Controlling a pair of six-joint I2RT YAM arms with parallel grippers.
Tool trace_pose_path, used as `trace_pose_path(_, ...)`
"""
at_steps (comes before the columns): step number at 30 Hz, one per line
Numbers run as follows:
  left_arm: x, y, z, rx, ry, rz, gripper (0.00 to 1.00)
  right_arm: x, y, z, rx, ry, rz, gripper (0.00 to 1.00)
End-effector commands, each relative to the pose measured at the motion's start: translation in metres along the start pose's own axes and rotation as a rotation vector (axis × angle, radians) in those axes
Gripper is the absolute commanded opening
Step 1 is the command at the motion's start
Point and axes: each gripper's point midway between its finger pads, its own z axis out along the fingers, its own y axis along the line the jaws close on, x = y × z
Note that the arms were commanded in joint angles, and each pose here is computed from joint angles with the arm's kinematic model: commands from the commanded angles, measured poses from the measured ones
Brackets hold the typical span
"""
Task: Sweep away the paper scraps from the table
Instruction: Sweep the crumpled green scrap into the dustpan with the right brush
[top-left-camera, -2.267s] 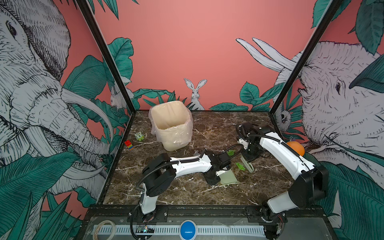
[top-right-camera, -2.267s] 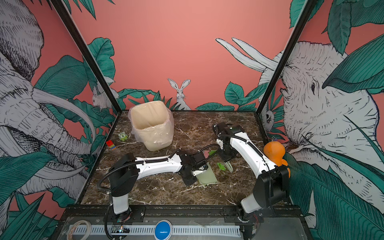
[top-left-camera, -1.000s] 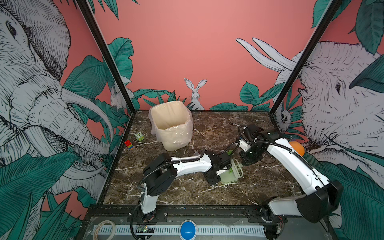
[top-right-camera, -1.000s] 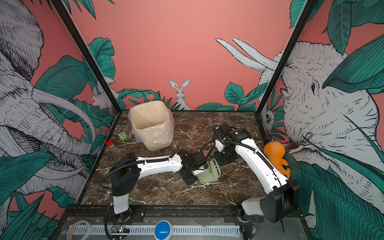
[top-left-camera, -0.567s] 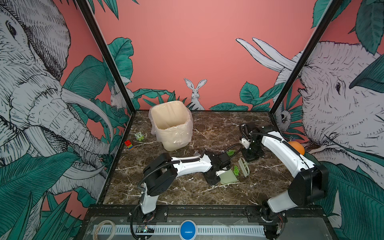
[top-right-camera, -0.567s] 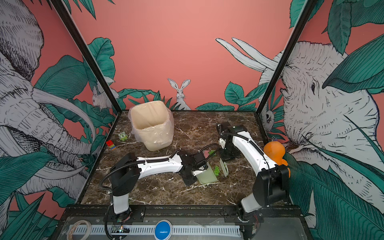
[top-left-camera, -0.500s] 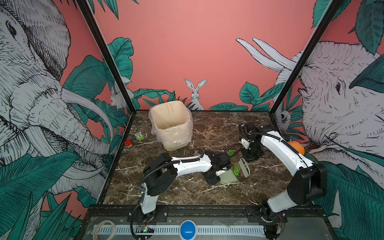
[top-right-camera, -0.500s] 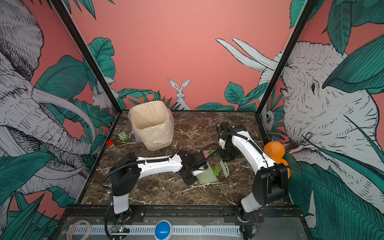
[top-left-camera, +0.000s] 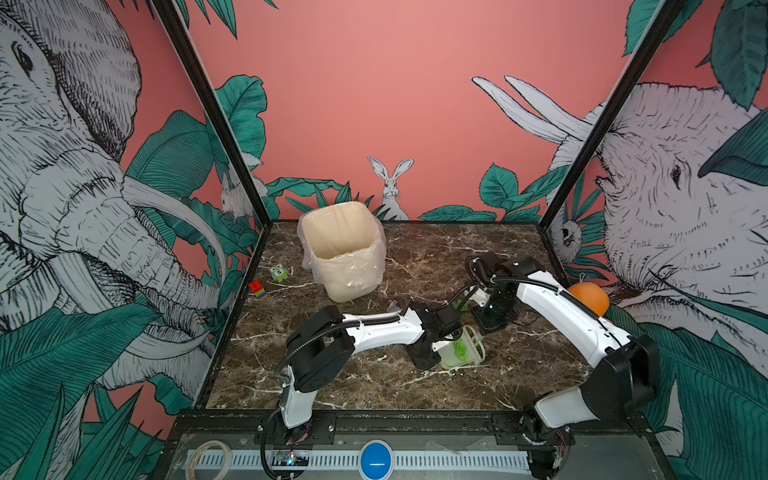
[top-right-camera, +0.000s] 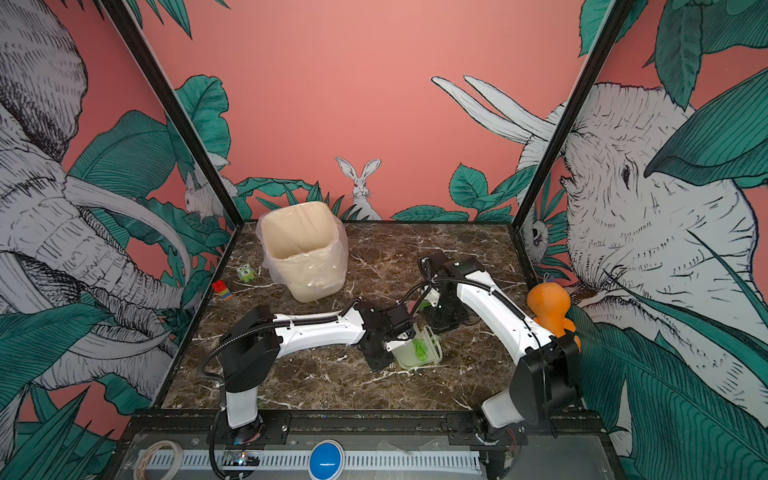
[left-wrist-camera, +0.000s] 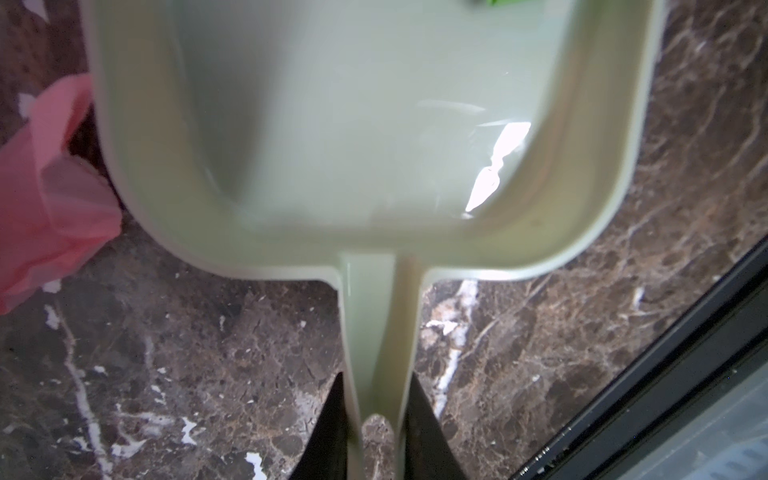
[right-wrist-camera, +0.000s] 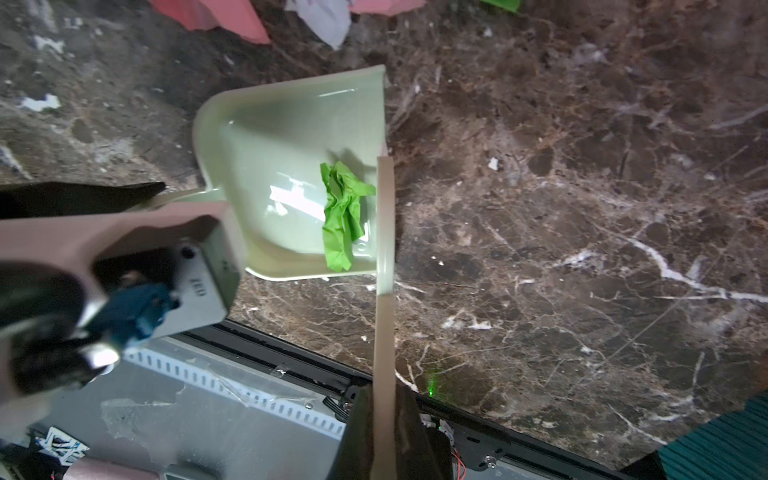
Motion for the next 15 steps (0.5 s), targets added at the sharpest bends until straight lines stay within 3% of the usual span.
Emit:
trace_pose_path(1, 0.003, 0.0, 0.001, 0.003, 0.006, -0.003, 0.0, 0.002, 0.025, -0.019, -0.096, -0.065, -0.009, 0.0)
trace_pose_path(5, 0.003, 0.001, 0.0, 0.0, 0.0, -0.006, 0.0, 0.011, 0.01, -0.023, -0.015, -0.06, 0.0, 0.0)
trace_pose_path(15, 0.003, 0.002, -0.009, -0.008, -0.061, -0.015, 0.0, 0.004, -0.025, -0.066, 0.065, -0.206, 0.094, 0.0)
